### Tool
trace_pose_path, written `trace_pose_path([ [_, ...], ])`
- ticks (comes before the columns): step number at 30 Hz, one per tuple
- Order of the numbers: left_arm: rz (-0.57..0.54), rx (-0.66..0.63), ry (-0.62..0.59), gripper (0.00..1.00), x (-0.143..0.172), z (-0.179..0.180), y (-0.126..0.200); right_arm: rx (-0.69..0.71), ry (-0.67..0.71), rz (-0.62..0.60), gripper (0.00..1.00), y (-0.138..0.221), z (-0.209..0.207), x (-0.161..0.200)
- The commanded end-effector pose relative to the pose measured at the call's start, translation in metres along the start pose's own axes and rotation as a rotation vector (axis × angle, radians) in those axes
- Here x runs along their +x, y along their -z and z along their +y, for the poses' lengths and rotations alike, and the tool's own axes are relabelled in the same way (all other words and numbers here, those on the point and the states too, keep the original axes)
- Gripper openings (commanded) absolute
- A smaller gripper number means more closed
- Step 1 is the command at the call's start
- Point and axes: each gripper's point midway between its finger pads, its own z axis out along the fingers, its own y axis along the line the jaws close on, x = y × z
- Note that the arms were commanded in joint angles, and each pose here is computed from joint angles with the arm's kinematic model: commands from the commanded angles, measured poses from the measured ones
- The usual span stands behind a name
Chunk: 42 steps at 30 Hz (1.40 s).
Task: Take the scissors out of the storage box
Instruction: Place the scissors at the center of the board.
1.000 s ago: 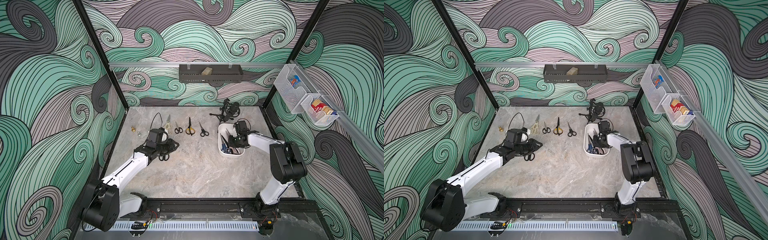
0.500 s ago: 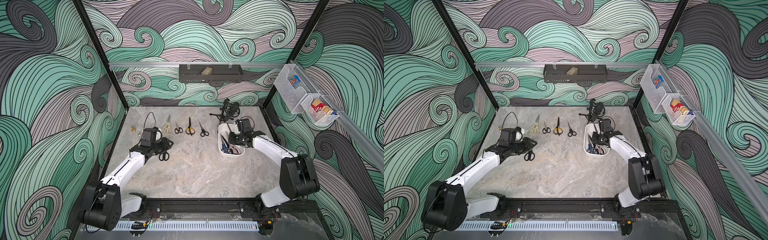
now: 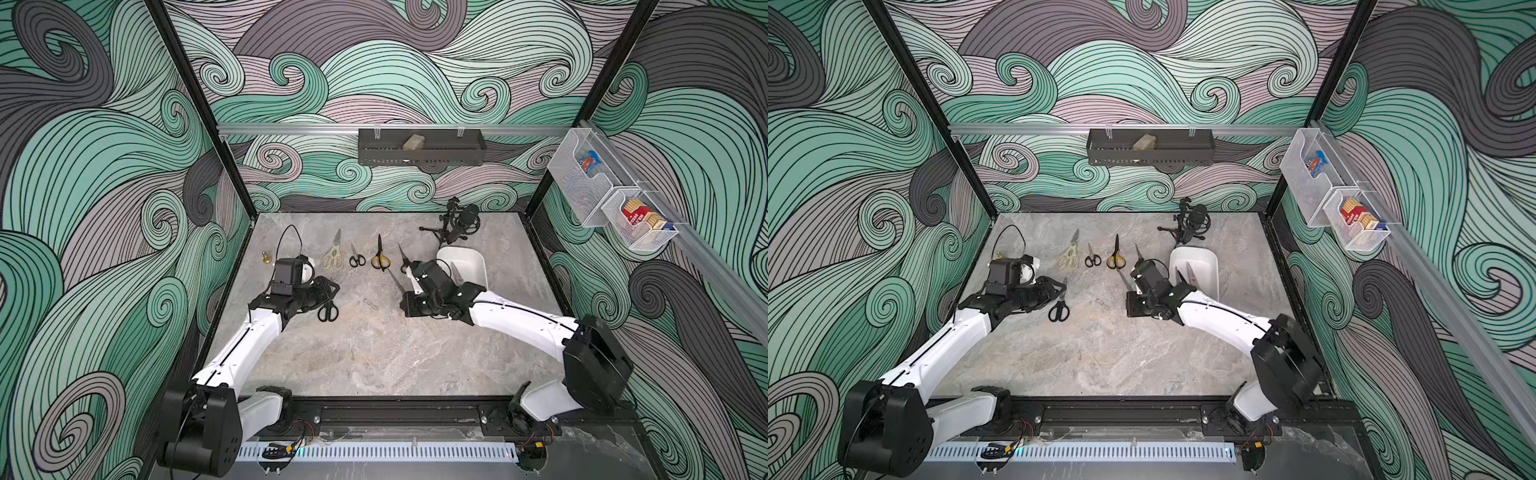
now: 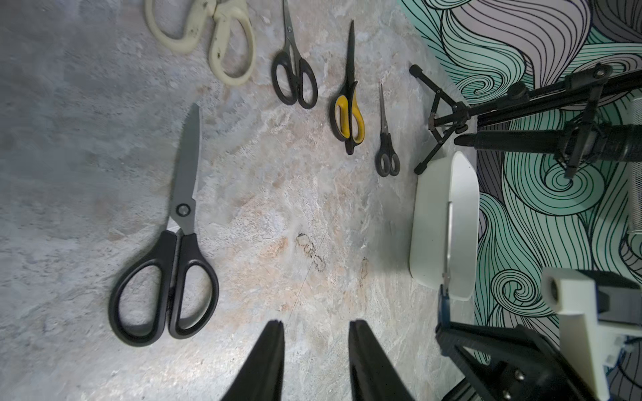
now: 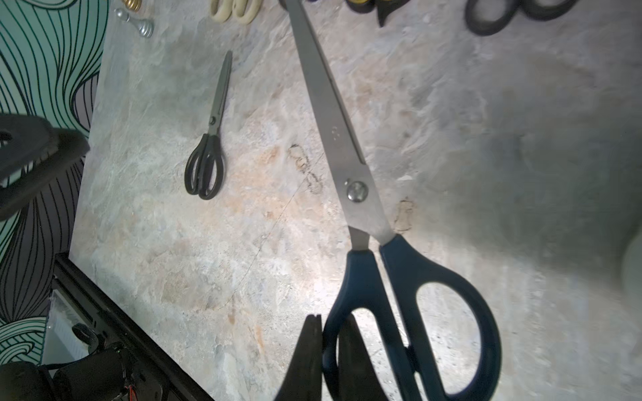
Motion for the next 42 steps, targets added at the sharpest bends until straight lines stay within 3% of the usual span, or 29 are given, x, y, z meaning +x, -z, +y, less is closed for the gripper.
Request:
trace_pose_path([
  [1,-0.029,-0.023,-0.005,0.35,-0.007,0.004,0.011,-0.024,0.013,-0.002,0.0,-0.018,0.025,0.001],
  [9,-0.075,-0.044,0.039,0.36,-0.015,0.016,0.026,0.008,0.113,0.115,0.0,-0.076,0.045,0.026],
  [22,-0.053,-0.046,0.05,0.36,-0.007,0.021,0.032,0.066,0.154,0.117,0.01,-0.118,0.047,0.017],
  [31,-0.046,-0.053,0.036,0.36,-0.005,0.021,0.034,0.039,0.183,0.11,0.35,-0.124,0.064,0.0],
  [37,-0.043,-0.05,0.031,0.36,-0.007,0.019,0.035,-0.019,0.166,0.027,0.51,-0.084,0.073,-0.034],
  [42,-0.029,-0.045,0.024,0.37,-0.007,0.019,0.032,-0.052,0.175,0.025,0.74,-0.066,0.054,-0.048],
])
